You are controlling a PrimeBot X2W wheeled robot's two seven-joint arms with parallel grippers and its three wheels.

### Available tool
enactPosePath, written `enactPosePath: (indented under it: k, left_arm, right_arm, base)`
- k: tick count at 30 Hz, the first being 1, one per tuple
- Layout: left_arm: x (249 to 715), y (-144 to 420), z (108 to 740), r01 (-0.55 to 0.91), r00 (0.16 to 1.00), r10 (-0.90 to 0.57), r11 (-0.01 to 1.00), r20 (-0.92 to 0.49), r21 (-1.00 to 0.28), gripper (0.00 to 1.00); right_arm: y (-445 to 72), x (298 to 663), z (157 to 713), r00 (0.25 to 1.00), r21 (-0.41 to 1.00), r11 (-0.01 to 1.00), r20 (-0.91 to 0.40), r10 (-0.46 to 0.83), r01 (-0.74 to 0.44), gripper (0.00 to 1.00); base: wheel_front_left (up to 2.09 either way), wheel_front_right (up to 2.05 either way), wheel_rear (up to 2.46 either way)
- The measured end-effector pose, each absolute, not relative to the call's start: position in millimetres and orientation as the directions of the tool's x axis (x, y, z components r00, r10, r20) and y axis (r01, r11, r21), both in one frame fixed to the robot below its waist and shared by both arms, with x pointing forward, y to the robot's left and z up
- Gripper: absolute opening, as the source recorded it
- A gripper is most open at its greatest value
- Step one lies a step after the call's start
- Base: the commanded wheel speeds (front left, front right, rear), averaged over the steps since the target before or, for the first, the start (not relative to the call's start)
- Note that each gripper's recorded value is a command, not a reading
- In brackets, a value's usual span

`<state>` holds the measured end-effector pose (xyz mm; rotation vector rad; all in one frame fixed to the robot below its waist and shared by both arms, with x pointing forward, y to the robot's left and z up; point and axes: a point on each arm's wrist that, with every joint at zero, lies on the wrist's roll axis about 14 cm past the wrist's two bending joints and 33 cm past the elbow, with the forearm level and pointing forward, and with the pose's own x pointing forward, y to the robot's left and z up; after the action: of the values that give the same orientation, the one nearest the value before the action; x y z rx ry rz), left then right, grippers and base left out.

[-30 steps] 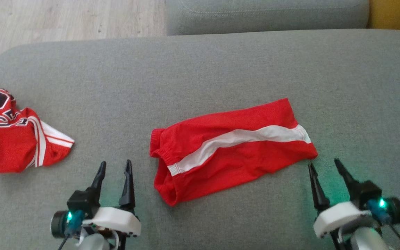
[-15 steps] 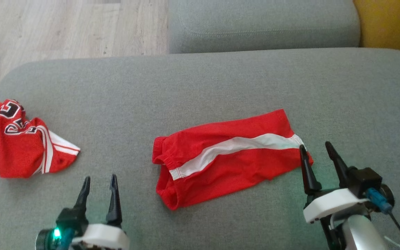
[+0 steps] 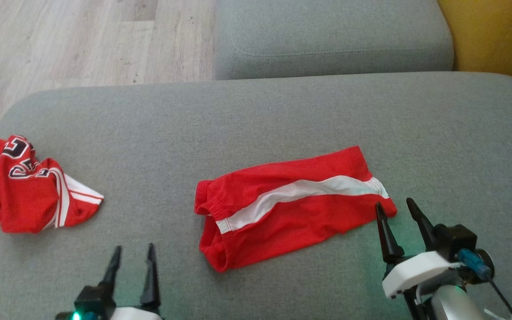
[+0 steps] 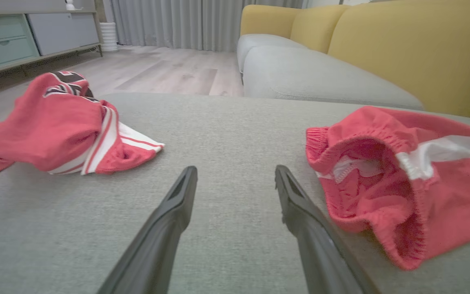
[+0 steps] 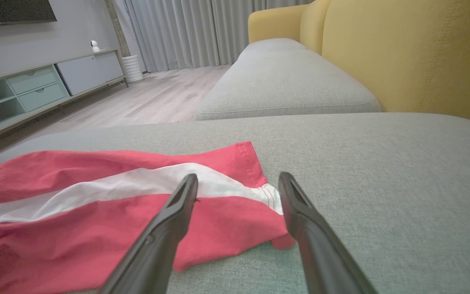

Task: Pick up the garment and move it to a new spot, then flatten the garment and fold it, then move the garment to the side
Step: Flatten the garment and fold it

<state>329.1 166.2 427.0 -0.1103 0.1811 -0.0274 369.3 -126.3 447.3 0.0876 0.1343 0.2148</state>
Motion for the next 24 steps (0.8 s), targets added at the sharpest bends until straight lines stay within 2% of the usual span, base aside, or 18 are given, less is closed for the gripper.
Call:
enactPosePath:
  k: [5, 10, 16, 24]
  left_arm:
    - [328, 117, 425, 0.153, 0.962, -0.209, 0.946, -0.174, -0.286, 1.0]
    - [334, 72, 431, 0.257, 0.928, -0.338, 0.886, -0.157, -0.387, 1.0]
    - [335, 26, 428, 0.367, 0.862, -0.478, 0.819, -0.169, -0.441, 1.0]
    - [349, 31, 419, 0.361, 0.853, -0.482, 0.822, -0.202, -0.44, 1.0]
  right_arm:
    - [-127, 368, 437, 0.964, 0.105, 0.974, -0.156, 0.216, -0.201, 1.0]
    - [-128, 364, 429, 0.959, 0.107, 0.974, -0.181, 0.217, -0.2, 1.0]
    - [-137, 360, 421, 0.961, 0.11, 0.98, -0.204, 0.188, -0.168, 1.0]
    - [-144, 363, 418, 0.963, 0.11, 0.983, -0.212, 0.167, -0.147, 1.0]
  base:
    - [0.0, 0.0, 0.0]
    - [0.0, 0.0, 0.0]
    - [0.0, 0.0, 0.0]
    - [0.0, 0.0, 0.0]
